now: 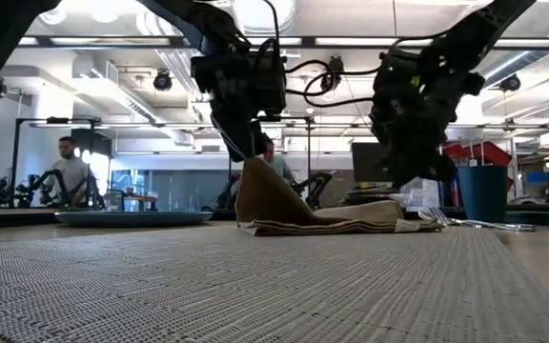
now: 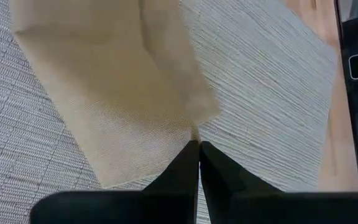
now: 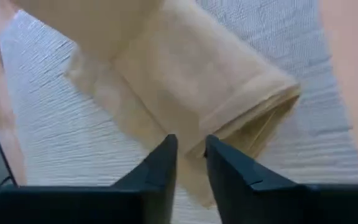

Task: Set table place
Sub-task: Fold the brown table napkin

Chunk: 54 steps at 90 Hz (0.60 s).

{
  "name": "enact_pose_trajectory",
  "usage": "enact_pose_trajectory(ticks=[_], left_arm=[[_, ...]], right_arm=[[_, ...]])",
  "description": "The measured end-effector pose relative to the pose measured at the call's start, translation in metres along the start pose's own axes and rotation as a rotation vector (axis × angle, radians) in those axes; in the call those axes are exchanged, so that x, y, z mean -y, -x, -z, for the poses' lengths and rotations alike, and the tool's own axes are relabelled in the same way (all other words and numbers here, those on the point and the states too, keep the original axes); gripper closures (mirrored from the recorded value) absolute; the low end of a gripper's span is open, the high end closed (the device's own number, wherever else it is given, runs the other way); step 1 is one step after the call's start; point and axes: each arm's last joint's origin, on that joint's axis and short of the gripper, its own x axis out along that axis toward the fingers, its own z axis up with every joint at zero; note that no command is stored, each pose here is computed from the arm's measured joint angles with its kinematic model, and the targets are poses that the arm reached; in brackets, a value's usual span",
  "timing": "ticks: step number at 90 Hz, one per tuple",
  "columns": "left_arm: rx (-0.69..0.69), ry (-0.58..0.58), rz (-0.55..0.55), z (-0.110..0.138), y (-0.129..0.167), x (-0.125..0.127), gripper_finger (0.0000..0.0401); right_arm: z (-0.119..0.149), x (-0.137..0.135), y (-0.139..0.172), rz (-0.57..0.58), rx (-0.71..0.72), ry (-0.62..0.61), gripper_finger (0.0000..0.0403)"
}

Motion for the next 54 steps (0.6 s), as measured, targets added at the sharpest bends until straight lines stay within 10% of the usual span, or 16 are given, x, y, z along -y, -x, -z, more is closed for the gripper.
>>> enact_pose_trajectory(ticks=[23,54], left_arm=[[0.002,-0.041,0.03,-0.001,-0.003,0.005,0.0401],[0.002,-0.069,0.031,-0.002,-0.004,0.006,0.0401]], right_arm=[[0.014,0.01,-0.01,-0.067,0.077,-0.147,0.022],[0.019,0.018,-0.014,-0.007,0.112,-0.195,0.0239]])
